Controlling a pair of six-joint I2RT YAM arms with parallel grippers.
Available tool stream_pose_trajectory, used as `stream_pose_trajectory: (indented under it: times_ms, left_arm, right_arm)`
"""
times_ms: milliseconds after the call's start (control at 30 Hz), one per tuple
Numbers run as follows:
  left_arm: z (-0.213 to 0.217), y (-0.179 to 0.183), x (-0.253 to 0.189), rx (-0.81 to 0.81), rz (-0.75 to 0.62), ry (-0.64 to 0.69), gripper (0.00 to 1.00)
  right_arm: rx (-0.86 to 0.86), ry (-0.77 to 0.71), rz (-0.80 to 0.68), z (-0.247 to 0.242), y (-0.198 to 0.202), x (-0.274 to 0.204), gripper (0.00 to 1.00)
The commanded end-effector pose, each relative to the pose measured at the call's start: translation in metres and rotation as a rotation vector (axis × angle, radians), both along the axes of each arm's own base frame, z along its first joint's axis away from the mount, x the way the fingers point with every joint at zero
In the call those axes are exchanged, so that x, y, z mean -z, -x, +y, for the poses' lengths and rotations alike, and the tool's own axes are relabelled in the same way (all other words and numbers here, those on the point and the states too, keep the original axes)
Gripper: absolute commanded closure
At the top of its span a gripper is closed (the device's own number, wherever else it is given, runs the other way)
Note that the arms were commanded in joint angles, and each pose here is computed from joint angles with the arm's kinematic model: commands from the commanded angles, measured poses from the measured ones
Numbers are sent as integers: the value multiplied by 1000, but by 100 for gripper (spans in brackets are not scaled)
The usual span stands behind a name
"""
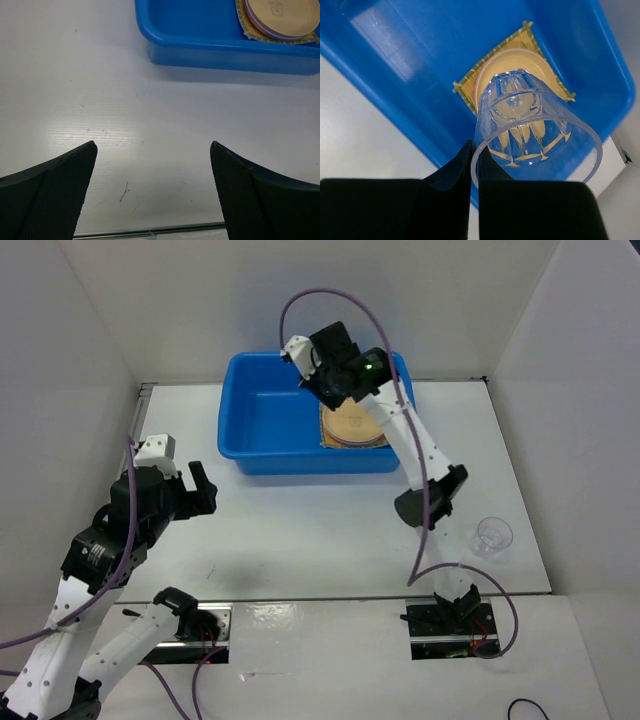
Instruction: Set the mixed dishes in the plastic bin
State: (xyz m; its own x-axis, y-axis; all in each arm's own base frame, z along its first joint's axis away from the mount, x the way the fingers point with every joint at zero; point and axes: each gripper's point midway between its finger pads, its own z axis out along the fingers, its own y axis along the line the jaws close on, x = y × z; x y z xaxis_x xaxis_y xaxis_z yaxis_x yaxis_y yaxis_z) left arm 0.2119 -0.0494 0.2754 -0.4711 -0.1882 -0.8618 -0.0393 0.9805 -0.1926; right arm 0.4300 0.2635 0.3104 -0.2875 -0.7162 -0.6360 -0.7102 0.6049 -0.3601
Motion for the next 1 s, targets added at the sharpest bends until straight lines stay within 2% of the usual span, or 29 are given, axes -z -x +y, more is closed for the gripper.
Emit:
stream_pose_trajectory:
  times_ms: [0, 167, 267, 433, 700, 800, 833, 967]
  left_arm:
    - [1, -3, -7, -19, -37, 20, 0]
    - [1, -3, -7, -19, -37, 20, 0]
    - [0, -4, -9, -19, -45, 24, 0]
    - [-3, -7, -6, -11, -27, 21, 0]
    - [-4, -10, -4, -11, -27, 21, 0]
    - [-4, -10, -4, -11, -27, 21, 0]
    - [-4, -10, -4, -11, -27, 21, 0]
    - [-4, -10, 0, -11, -18, 17, 0]
  right_arm:
    - [29, -14, -51, 19, -12, -1, 100]
    - [-47, 29, 4, 73, -13, 56, 100]
    - [-56, 49, 27, 86, -21, 87, 100]
    - [-63, 68, 59, 96, -29, 123, 100]
    - [-67, 122, 112, 103, -31, 168, 94]
    - [-77, 123, 111, 108, -27, 168, 89]
    - [-77, 123, 111, 108, -27, 168, 84]
    - [-77, 129, 118, 108, -27, 173, 78]
